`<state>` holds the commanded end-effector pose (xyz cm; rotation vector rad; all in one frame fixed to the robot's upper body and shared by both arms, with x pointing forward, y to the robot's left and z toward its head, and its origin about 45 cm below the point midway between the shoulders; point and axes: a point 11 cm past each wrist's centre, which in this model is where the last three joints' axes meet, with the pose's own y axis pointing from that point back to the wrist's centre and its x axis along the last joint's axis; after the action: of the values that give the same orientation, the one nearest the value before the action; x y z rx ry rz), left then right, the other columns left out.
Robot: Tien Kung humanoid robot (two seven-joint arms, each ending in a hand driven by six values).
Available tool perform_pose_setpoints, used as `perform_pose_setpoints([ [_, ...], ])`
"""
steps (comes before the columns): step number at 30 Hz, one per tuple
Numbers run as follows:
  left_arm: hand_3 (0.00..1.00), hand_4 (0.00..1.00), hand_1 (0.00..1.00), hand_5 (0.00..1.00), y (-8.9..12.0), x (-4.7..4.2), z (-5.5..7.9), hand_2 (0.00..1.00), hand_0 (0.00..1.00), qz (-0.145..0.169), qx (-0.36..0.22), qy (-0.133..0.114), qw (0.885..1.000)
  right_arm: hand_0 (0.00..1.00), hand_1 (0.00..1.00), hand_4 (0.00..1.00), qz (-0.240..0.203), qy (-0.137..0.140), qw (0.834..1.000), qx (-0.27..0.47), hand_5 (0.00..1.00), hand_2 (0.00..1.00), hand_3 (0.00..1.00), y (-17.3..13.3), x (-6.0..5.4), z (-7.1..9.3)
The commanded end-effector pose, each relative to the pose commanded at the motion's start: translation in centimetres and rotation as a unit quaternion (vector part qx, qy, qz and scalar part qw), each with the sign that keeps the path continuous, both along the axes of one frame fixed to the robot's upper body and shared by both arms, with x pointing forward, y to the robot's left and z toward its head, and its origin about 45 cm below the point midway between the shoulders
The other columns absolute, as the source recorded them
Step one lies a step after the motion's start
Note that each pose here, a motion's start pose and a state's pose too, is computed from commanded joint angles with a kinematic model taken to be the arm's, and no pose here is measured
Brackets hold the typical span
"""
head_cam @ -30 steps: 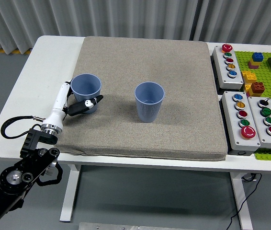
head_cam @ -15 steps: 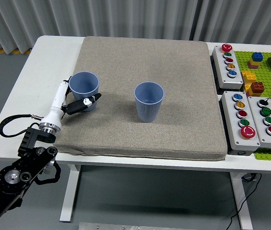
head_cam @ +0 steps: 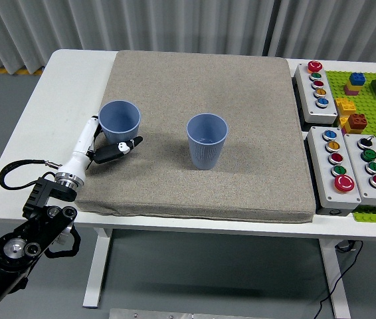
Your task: Pick cup pour cup place
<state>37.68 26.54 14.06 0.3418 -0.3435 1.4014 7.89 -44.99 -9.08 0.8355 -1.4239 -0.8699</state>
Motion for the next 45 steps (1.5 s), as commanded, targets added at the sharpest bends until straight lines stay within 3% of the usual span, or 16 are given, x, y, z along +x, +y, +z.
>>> perform_pose_setpoints([
  [4, 0.998, 0.998, 0.801, 0.389, 0.0, 0.08, 0.1, 0.970, 0.783, -0.005, -0.001, 0.003, 1.000, 0.651, 0.652, 0.002, -0.001, -0.001, 1.000, 0.000, 0.049, 0.583, 0.594, 0.0, 0.1, 0.0],
  [5, 0.998, 0.998, 0.869, 0.425, 0.0, 0.09, 0.1, 0.998, 0.850, -0.007, -0.001, 0.004, 1.000, 0.651, 0.652, 0.002, -0.001, -0.002, 1.000, 0.000, 0.049, 0.583, 0.594, 0.0, 0.1, 0.0],
  [11, 0.998, 0.998, 0.869, 0.425, 0.3, 0.12, 0.3, 0.998, 0.850, -0.007, -0.004, 0.006, 1.000, 0.651, 0.652, 0.002, 0.000, -0.002, 1.000, 0.000, 0.046, 0.582, 0.594, 0.0, 0.2, 0.0],
  [17, 0.998, 0.998, 0.878, 0.424, 0.6, -0.38, 0.2, 0.998, 0.855, -0.009, -0.007, 0.010, 1.000, 0.651, 0.652, 0.002, -0.001, -0.003, 1.000, 0.000, 0.045, 0.582, 0.594, 0.0, 0.2, 0.0],
  [32, 0.998, 0.998, 0.904, 0.454, 1.8, -2.73, 1.2, 0.998, 0.889, -0.013, -0.022, 0.004, 1.000, 0.651, 0.652, 0.002, -0.003, -0.005, 1.000, -0.001, 0.039, 0.578, 0.593, -0.1, 0.4, 0.1],
  [39, 0.998, 0.998, 0.904, 0.473, 3.3, -4.68, 0.9, 0.998, 0.891, 0.000, -0.029, 0.011, 1.000, 0.651, 0.652, 0.002, -0.005, -0.006, 1.000, -0.001, 0.038, 0.577, 0.592, -0.1, 0.3, 0.1],
  [42, 0.998, 0.998, 0.906, 0.484, 3.8, -5.19, 1.6, 0.998, 0.889, 0.006, -0.032, 0.002, 0.999, 0.651, 0.652, 0.002, -0.006, -0.006, 1.000, -0.001, 0.039, 0.578, 0.591, -0.1, 0.3, 0.1],
  [45, 0.998, 0.998, 0.906, 0.484, 4.2, -5.01, 2.9, 0.998, 0.889, 0.010, -0.035, -0.018, 0.999, 0.651, 0.652, 0.002, -0.004, -0.004, 1.000, -0.001, 0.039, 0.578, 0.591, -0.1, 0.2, 0.1],
])
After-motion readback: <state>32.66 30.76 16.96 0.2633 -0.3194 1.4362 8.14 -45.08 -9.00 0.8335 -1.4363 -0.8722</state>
